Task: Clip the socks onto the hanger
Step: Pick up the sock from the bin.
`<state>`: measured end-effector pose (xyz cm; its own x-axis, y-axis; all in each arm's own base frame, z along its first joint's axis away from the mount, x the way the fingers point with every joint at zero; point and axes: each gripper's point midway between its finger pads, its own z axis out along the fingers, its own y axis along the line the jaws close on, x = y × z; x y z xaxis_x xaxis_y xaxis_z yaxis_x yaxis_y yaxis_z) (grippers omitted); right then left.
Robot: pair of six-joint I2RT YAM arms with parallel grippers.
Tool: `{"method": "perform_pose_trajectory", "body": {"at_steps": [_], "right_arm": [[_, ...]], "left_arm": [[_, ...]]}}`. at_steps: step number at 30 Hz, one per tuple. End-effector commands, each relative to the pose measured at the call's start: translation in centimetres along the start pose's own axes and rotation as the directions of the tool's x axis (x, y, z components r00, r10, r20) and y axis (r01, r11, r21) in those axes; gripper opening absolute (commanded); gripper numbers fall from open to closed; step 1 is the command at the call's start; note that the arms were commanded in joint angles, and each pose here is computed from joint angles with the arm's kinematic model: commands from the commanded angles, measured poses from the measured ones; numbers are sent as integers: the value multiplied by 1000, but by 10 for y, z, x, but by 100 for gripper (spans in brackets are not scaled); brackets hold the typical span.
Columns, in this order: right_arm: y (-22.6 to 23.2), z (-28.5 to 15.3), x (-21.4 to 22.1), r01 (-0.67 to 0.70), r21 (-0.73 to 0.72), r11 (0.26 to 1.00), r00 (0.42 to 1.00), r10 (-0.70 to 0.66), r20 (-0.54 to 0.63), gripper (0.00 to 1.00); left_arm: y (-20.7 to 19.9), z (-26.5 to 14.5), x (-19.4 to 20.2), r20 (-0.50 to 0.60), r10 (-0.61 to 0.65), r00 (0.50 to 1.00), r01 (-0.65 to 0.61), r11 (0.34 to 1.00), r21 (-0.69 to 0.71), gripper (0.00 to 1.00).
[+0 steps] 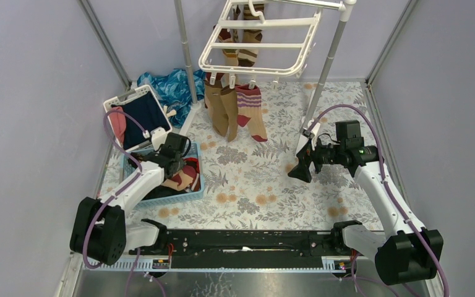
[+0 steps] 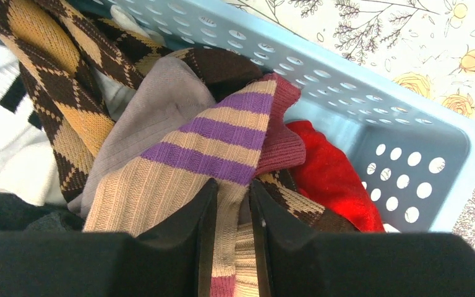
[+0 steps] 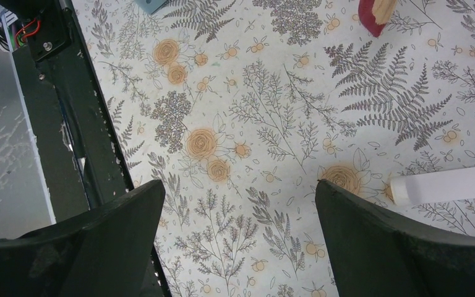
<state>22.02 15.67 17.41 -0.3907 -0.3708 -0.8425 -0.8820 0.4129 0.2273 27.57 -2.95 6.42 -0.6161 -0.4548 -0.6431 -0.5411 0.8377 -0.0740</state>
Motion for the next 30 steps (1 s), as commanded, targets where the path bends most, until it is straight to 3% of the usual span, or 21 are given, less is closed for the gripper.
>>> {"method": "perform_pose_trajectory", "body": {"at_steps": [1,3,5,8,14,18,25,28,30], "right_arm": [[4,-6,-16,36,-13,999,999,-35,30,100],[5,-6,-16,34,-17,999,999,-34,31,100],[6,-6,-17,35,-20,999,999,-34,33,100],[7,-6,-17,35,-25,999,999,-34,34,100],[10,-5,-18,31,-49,998,999,-29,44,100],[24,-6,-20,63,-122,990,996,-55,74,100],[67,-12,-21,217,-316,924,967,-159,198,100],[81,-15,-23,311,-354,882,936,-218,277,100],[80,-16,-29,324,-350,879,930,-227,291,100]], "left_arm": [[0,-1,-7,10,-10,1000,11,1000,-20,19],[0,-2,-9,18,-5,1000,5,1000,-18,5],[3,-7,-16,48,-9,999,10,1000,-19,0],[5,-24,-33,113,-9,994,7,1000,16,0],[-20,-93,-76,260,11,966,-92,948,303,0],[-41,-140,-81,346,80,935,-255,828,499,0],[-60,-211,-85,485,62,872,-419,605,677,0],[-77,-245,-85,469,29,883,-425,475,770,0],[-92,-272,-79,432,21,902,-413,334,847,0]]}}
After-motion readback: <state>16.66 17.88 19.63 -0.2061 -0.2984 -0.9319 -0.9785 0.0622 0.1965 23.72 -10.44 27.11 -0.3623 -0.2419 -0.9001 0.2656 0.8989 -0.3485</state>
